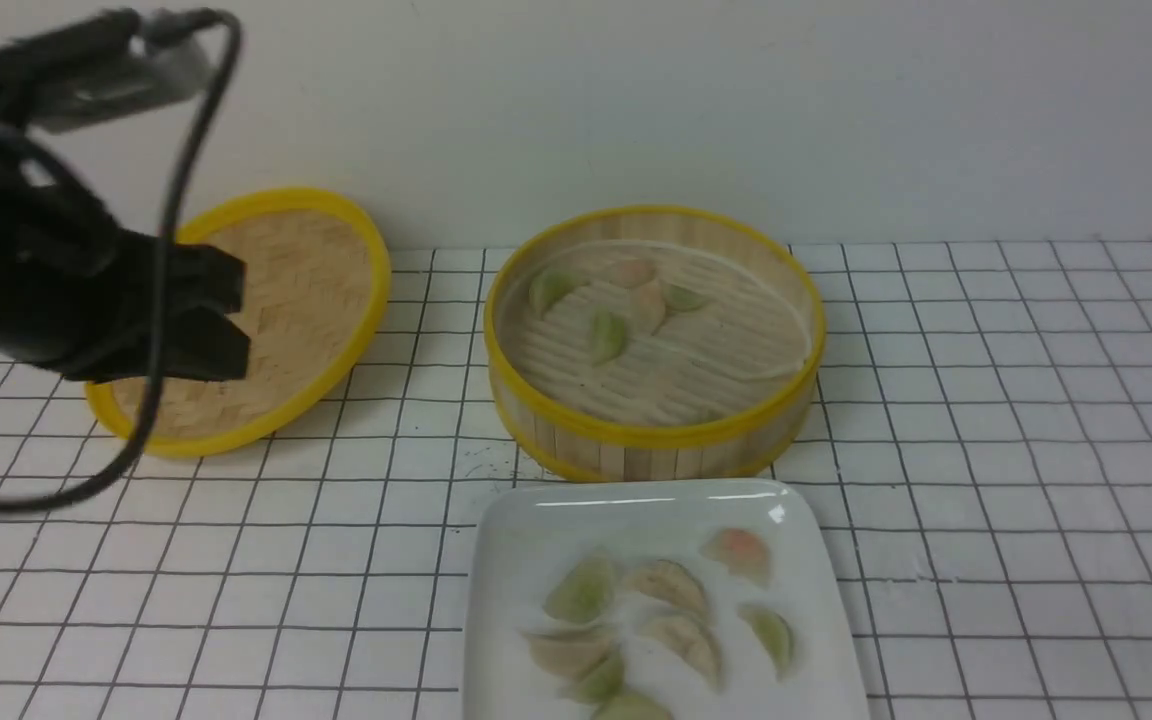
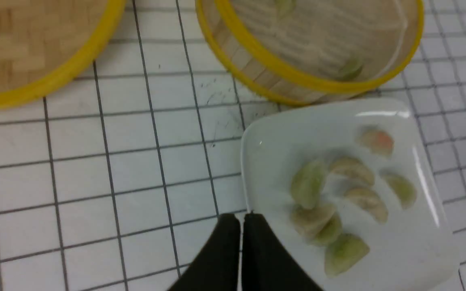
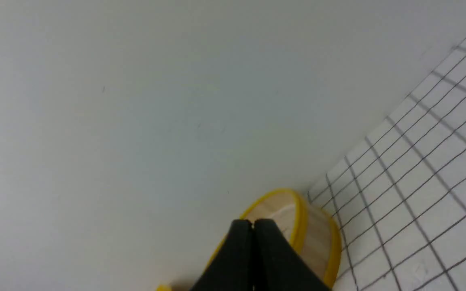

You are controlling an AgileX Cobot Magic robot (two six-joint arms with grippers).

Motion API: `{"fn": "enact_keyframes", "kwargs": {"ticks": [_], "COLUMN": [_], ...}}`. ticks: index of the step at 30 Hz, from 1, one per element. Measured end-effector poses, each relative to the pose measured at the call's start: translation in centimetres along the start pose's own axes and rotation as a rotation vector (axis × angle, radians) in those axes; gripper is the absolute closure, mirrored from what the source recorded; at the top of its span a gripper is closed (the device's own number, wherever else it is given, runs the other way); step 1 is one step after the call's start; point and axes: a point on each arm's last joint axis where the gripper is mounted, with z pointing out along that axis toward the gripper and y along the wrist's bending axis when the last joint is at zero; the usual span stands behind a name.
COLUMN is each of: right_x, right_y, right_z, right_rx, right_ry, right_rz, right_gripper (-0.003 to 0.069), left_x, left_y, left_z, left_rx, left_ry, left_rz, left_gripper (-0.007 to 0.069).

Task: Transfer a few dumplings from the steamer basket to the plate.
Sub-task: Use the left arm to grab a dumpling from the steamer

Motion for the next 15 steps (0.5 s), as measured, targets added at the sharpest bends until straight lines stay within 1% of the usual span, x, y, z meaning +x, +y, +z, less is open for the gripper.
{"fn": "enact_keyframes", "kwargs": {"ticks": [2,3,4,5,6,7,11,12,14,15], "right_x": [-1.0,-1.8,-2.3,-2.7,-3.3,-4.1,-6.1,-6.8,-7.5,-7.8], "right_y": [2.1,3.4,4.0,4.5,5.1,5.8,6.6,6.8,7.0,7.0], "right_z": [0.2,0.7,0.8,1.2,2.3,2.9,6.2,7.4,8.5,9.5], "right_rx": [0.020,0.056,0.063,0.099,0.170,0.204,0.400,0.450,0.483,0.510], "right_ry": [0.118,0.209,0.229,0.304,0.410,0.465,0.731,0.790,0.827,0.861], "right_rz": [-0.118,-0.189,-0.211,-0.251,-0.314,-0.353,-0.480,-0.513,-0.539,-0.551], "right_gripper": [0.0672,0.0672,0.0672,0.0672,0.0672,0.0672,0.0672,0.0669,0.0669,0.0669], "left_x": [-1.9,-3.0,-3.3,-4.0,-4.9,-5.5,-8.3,-9.1,-10.3,-11.0], "left_y": [-0.2,-0.7,-0.8,-1.5,-2.3,-2.9,-5.4,-6.0,-6.9,-7.3], "left_z": [3.0,4.6,5.4,6.0,7.1,8.1,10.7,12.2,13.4,15.0], "left_rx": [-0.015,-0.035,-0.042,-0.058,-0.077,-0.086,-0.112,-0.109,-0.103,-0.099], "left_ry": [0.112,0.154,0.172,0.178,0.186,0.197,0.188,0.199,0.193,0.200], "left_rz": [0.053,0.094,0.101,0.128,0.157,0.182,0.277,0.297,0.321,0.334], "left_gripper": [0.0631,0.0631,0.0631,0.0631,0.0631,0.0631,0.0631,0.0631,0.0631,0.0631]}}
